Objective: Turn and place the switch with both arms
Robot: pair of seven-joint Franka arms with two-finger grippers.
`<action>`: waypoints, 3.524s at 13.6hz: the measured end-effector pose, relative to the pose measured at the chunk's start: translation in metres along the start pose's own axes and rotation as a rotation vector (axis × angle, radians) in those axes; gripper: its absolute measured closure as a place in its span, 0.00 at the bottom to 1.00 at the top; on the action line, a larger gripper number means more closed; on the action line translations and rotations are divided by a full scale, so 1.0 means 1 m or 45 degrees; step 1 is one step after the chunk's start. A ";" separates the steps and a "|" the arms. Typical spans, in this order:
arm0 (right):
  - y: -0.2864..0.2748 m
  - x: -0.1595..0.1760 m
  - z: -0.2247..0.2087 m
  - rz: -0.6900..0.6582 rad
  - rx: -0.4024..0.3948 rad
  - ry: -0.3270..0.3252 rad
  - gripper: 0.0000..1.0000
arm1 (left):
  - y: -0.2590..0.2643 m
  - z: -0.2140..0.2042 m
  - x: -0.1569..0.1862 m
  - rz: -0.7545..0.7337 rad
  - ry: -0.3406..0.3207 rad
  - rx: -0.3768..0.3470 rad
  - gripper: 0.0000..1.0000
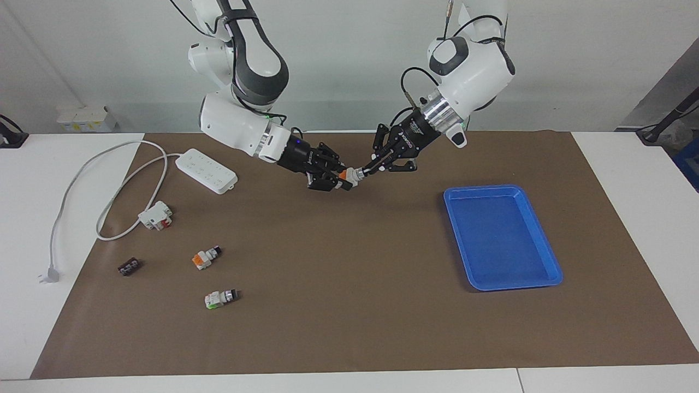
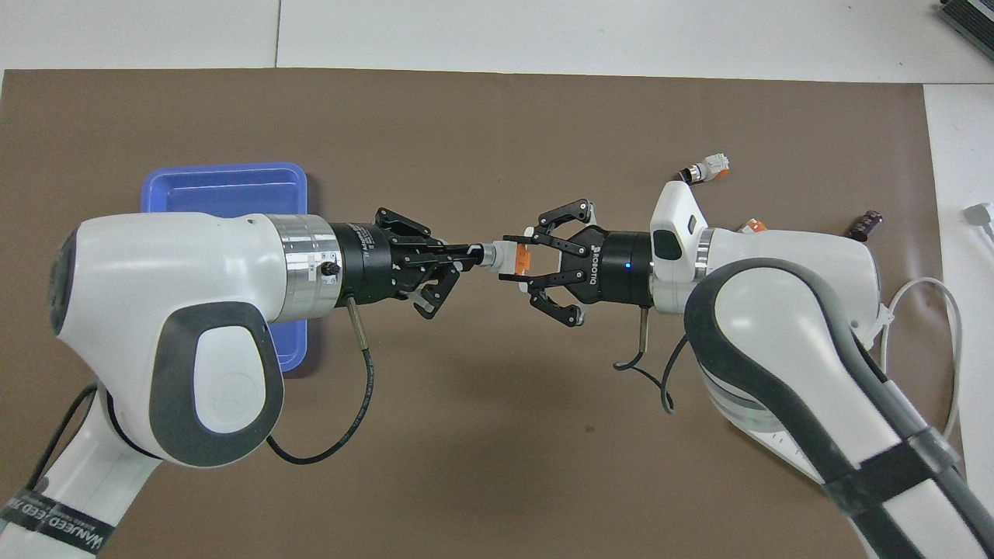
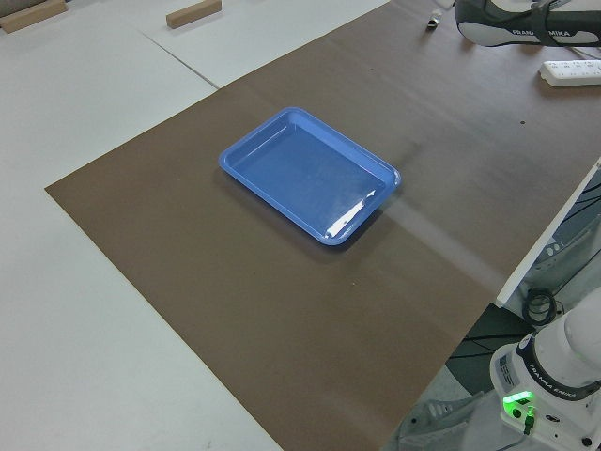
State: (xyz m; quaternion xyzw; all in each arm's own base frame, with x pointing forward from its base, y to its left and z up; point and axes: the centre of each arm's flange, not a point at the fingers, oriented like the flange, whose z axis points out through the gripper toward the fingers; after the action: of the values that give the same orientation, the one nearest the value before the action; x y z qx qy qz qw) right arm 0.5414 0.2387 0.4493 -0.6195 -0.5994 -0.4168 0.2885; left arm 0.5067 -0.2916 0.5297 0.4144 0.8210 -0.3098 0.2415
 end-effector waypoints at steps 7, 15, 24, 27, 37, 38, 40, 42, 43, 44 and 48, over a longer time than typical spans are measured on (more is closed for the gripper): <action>-0.002 -0.001 0.003 0.001 0.003 -0.003 0.52 | 0.003 -0.002 0.001 0.030 0.022 -0.032 0.90; -0.008 -0.002 0.001 0.005 0.020 -0.004 0.00 | 0.029 -0.014 0.008 0.166 0.138 -0.207 0.90; 0.039 0.031 -0.076 -0.211 -0.034 -0.573 0.00 | 0.031 -0.008 0.026 1.075 0.536 -0.115 0.90; 0.044 0.056 -0.091 -0.169 -0.082 -0.724 0.00 | 0.054 -0.026 0.045 1.349 0.657 0.008 0.90; 0.058 0.092 -0.132 0.393 -0.386 -0.998 0.00 | 0.130 -0.095 0.120 2.242 0.915 0.440 0.90; 0.059 0.093 -0.135 0.440 -0.413 -0.989 0.00 | 0.132 -0.096 0.128 2.300 0.924 0.487 0.90; 0.063 0.091 -0.143 0.585 -0.487 -0.965 0.00 | 0.139 -0.102 0.147 2.391 0.921 0.553 0.90; 0.067 0.089 -0.151 0.767 -0.573 -0.933 0.00 | 0.151 -0.112 0.176 2.457 0.927 0.574 0.90; 0.068 0.088 -0.154 0.865 -0.619 -0.911 0.00 | 0.156 -0.116 0.193 2.506 0.929 0.590 0.90; 0.070 0.087 -0.158 0.946 -0.659 -0.891 0.00 | 0.160 -0.120 0.206 2.551 0.930 0.607 0.90; 0.084 0.066 -0.196 1.219 -0.834 -0.860 0.00 | 0.166 -0.138 0.214 2.637 0.944 0.611 0.84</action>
State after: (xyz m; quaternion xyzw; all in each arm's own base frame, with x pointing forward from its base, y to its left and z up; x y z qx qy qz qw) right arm 0.5860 0.0938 0.6136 -0.9689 -0.1586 -0.1864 0.0352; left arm 0.5093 -0.0028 0.4341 0.9985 0.0214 0.0325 0.0374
